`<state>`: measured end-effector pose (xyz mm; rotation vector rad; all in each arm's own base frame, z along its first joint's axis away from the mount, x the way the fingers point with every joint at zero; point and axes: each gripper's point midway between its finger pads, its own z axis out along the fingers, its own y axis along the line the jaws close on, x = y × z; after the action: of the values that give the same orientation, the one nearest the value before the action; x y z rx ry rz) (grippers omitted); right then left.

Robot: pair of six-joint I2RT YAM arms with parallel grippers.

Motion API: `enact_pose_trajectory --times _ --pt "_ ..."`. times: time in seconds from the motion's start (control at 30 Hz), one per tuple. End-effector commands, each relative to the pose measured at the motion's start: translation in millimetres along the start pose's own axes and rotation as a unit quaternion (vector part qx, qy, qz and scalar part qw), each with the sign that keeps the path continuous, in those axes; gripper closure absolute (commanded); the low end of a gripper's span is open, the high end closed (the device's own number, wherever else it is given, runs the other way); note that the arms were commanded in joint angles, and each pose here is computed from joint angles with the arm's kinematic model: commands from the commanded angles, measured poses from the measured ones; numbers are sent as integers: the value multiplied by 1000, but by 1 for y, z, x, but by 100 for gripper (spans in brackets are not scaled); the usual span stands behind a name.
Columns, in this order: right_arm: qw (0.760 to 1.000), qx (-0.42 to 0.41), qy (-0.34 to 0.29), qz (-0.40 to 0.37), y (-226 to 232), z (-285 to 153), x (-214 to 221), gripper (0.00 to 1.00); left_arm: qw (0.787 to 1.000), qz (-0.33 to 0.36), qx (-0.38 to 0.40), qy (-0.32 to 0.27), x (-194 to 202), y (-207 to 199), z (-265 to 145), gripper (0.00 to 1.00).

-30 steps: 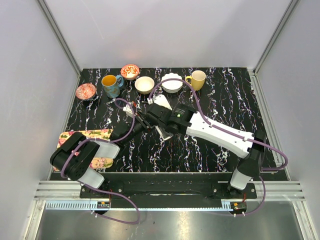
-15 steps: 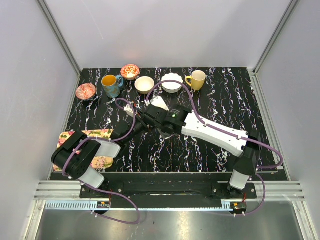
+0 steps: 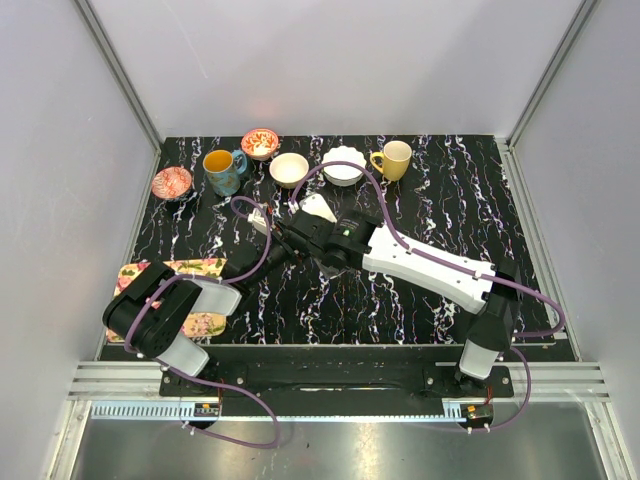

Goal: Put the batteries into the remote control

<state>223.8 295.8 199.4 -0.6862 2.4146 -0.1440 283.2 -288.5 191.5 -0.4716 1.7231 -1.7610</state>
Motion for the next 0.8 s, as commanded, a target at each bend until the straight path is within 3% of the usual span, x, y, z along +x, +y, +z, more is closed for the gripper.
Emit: enact_pose_trajectory --times 0.0,0.77 --pt "1000 -7 -14 4 5 -6 -8 84 974 57 217 -34 -12 -110 -15 100" --pt "1000 -8 -19 10 7 -7 -11 60 975 57 212 -31 -10 -106 -16 100"
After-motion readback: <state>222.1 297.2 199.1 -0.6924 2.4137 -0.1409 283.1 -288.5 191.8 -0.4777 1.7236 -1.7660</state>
